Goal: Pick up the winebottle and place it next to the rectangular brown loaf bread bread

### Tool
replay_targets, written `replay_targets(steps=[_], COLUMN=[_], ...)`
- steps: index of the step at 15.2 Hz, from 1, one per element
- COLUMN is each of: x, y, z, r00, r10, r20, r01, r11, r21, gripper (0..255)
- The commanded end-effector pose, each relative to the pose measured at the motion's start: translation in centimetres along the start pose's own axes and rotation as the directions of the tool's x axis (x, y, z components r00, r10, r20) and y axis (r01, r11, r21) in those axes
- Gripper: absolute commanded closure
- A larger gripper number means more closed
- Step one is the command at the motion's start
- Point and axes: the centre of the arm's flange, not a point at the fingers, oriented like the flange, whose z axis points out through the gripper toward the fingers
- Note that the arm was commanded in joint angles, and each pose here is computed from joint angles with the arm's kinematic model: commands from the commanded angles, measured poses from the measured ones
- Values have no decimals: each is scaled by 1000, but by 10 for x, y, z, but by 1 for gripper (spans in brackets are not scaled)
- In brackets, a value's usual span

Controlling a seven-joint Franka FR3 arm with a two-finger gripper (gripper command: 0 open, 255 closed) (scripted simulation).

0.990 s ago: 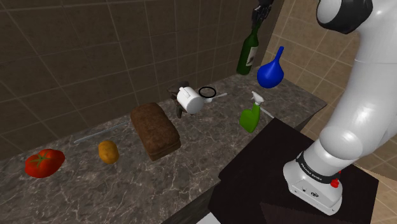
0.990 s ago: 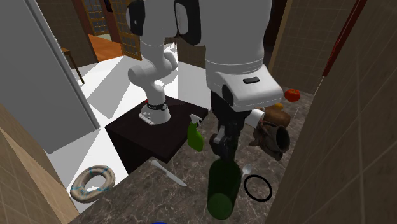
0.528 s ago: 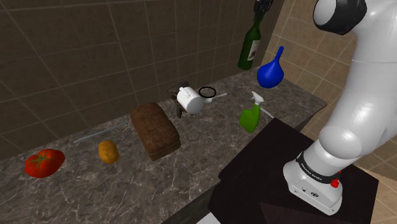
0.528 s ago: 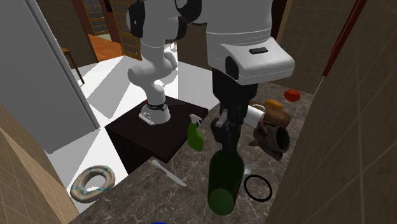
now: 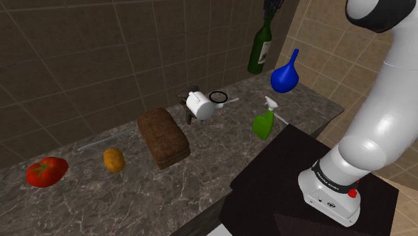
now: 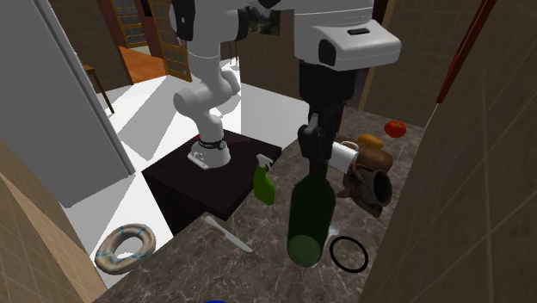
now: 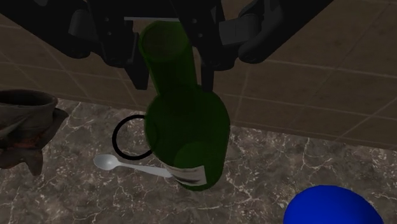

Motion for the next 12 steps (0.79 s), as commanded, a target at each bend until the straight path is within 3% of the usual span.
replay_targets(steps=[1, 12], x=[-1, -21], y=[-25, -169], z=[0, -1], r00=[1000, 1000], r10=[1, 1], r20=[0, 0], r01=[-1, -1], r11=[1000, 1000], r21=[-1, -1], gripper=[255, 255])
